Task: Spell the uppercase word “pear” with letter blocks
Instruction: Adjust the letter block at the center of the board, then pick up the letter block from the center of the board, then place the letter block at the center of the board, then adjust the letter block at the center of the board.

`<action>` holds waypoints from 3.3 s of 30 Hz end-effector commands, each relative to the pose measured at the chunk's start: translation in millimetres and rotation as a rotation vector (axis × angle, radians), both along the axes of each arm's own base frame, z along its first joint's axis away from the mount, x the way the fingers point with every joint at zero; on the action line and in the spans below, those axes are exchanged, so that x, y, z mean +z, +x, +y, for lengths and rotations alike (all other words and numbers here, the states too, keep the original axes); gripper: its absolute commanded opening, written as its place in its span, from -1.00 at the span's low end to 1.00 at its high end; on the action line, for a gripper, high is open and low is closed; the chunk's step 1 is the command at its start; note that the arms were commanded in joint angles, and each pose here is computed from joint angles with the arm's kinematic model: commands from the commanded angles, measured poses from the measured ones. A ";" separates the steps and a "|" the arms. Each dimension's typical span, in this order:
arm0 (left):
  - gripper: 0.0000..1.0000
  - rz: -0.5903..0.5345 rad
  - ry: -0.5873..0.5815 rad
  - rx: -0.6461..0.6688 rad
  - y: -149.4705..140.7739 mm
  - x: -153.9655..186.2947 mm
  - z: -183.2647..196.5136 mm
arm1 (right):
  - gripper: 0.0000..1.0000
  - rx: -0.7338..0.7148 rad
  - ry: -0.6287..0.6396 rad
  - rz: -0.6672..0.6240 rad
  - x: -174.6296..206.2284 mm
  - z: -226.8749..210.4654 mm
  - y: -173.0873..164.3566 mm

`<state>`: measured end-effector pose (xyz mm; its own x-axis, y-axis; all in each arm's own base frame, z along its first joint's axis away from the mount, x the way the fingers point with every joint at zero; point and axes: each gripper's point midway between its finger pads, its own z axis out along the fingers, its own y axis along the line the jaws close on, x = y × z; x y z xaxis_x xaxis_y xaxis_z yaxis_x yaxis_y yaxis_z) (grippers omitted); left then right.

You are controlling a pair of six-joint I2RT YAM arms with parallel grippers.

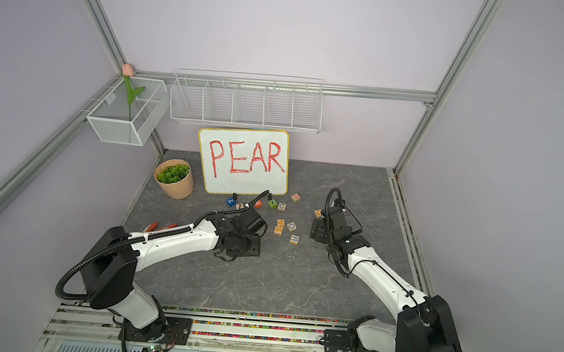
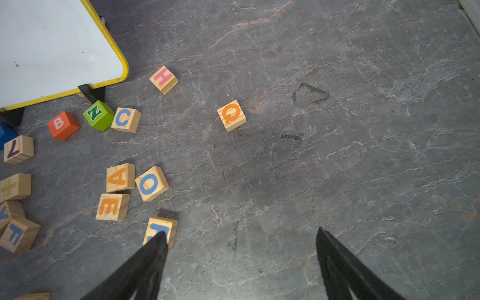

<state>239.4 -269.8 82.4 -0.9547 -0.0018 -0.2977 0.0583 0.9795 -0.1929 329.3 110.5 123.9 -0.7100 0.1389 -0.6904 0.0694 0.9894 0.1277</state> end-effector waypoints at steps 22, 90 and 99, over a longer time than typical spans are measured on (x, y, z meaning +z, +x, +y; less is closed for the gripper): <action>0.38 -0.204 0.132 -0.312 92.2 -4.6 -87.6 | 0.81 -0.020 -0.048 -0.006 11.9 -8.1 3.6; 0.07 0.024 0.106 -0.161 16.5 -47.5 -58.2 | 0.82 -0.050 -0.039 -0.012 2.7 -20.8 -15.3; 0.06 0.054 0.055 -0.246 -3.4 -41.4 -75.5 | 0.82 -0.052 -0.040 -0.011 0.4 -22.0 -17.4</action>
<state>244.3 -340.2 27.7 -0.9449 0.2218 -0.2410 0.2544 0.9604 -0.1138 312.7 91.4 122.6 -0.7100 0.1247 -0.6930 0.1049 0.9919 0.0711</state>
